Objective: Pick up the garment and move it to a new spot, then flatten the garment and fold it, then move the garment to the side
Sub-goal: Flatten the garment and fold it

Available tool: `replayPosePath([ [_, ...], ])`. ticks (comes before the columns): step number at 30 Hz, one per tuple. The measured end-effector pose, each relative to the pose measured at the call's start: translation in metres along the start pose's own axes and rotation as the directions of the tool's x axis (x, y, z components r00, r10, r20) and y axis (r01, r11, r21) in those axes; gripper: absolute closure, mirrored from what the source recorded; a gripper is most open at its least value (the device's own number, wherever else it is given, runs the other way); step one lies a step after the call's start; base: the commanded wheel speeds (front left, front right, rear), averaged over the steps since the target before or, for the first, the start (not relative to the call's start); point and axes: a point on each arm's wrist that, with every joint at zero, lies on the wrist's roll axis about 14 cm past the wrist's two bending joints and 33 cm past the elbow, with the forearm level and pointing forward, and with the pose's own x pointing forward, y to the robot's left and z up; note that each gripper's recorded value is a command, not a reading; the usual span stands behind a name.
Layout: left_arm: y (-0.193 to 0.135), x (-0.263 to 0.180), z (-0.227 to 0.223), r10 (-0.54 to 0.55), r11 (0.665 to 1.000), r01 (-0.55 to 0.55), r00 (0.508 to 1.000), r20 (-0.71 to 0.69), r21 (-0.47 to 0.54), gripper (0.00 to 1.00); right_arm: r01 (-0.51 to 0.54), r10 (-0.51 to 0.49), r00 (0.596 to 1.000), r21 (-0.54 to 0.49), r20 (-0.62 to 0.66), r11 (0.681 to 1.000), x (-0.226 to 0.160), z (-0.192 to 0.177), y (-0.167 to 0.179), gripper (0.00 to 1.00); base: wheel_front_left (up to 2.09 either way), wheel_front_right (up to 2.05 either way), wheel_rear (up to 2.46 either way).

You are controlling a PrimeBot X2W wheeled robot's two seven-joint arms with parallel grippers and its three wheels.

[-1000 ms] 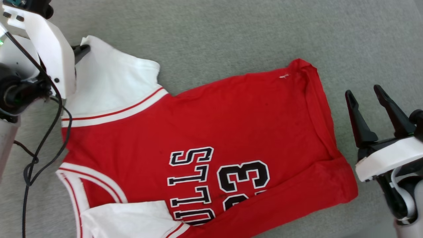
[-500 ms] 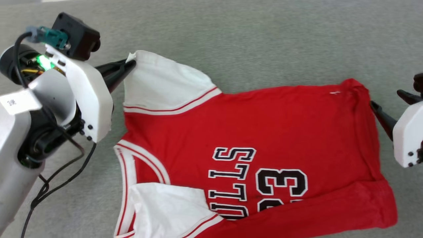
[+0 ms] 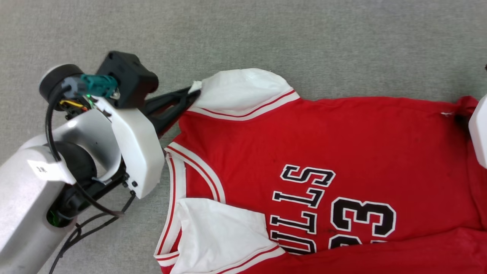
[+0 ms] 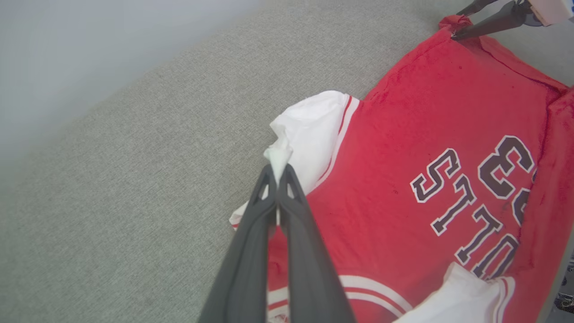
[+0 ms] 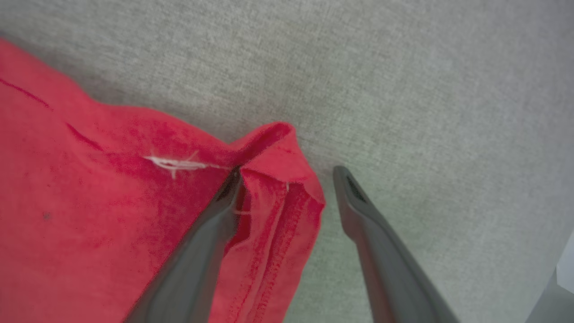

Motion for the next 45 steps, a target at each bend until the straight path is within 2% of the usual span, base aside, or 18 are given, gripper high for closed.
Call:
replayPosePath([
  [7, -0.001, 0.001, -0.021, -0.003, 0.999, 0.002, 0.999, -0.036, -0.046, 1.00, -0.012, 0.007, 0.995, -0.053, -0.097, 0.999, 0.027, -0.011, 0.005, 0.00, 0.00, 0.00, 0.00],
  [8, 0.000, 0.001, -0.023, 0.001, 0.999, -0.003, 0.999, -0.037, -0.050, 1.00, -0.015, 0.009, 0.994, -0.054, -0.111, 0.998, 0.030, -0.013, 0.005, 0.50, 0.00, 0.00, 0.00],
  [9, 0.002, 0.001, -0.025, 0.009, 0.999, -0.011, 0.999, -0.040, -0.050, 1.00, -0.019, 0.013, 0.993, -0.049, -0.119, 0.999, 0.031, -0.014, 0.006, 0.50, 0.00, 0.00, 0.00],
  [10, 0.004, 0.000, -0.026, 0.016, 0.999, -0.018, 0.999, -0.041, -0.049, 1.00, -0.022, 0.017, 0.993, -0.043, -0.119, 0.999, 0.032, -0.014, 0.006, 0.81, 0.00, 0.00, 0.00],
  [11, 0.005, 0.000, -0.026, 0.022, 0.998, -0.025, 0.999, -0.039, -0.054, 1.00, -0.025, 0.021, 0.993, -0.038, -0.117, 0.999, 0.032, -0.014, 0.007, 1.00, 0.00, 0.00, 0.00],
  [15, 0.006, -0.003, -0.028, 0.036, 0.996, -0.038, 0.999, -0.031, -0.079, 1.00, -0.043, 0.041, 0.996, -0.016, -0.084, 0.999, 0.028, -0.011, 0.012, 1.00, 0.00, 0.00, 0.00],
  [19, 0.014, -0.010, -0.028, 0.082, 0.995, -0.084, 0.996, -0.030, -0.062, 1.00, -0.045, 0.045, 0.999, 0.017, -0.024, 0.999, 0.015, -0.003, 0.011, 1.00, 0.00, 0.00, 0.00],
  [31, -0.006, -0.045, -0.015, 0.120, 0.987, -0.115, 0.992, 0.034, -0.110, 1.00, -0.032, 0.014, 0.982, 0.095, 0.187, 0.995, -0.056, 0.005, 0.001, 1.00, 0.00, 0.00, 0.00],
  [35, -0.020, -0.062, -0.023, 0.127, 0.984, -0.122, 0.992, 0.024, -0.131, 1.00, -0.054, 0.019, 0.970, 0.137, 0.242, 0.989, -0.078, -0.005, 0.006, 1.00, 0.00, 0.00, 0.00],
  [40, -0.043, -0.081, -0.038, 0.117, 0.974, -0.114, 0.993, 0.007, -0.197, 1.00, -0.069, 0.029, 0.972, 0.168, 0.234, 0.983, -0.095, -0.040, 0.015, 1.00, 0.00, 0.00, 0.00],
  [45, -0.066, -0.099, -0.075, 0.092, 0.959, -0.112, 0.992, -0.084, -0.262, 1.00, -0.109, 0.064, 0.972, 0.197, 0.225, 0.974, -0.104, -0.066, 0.029, 1.00, 0.00, 0.00, 0.00],
])
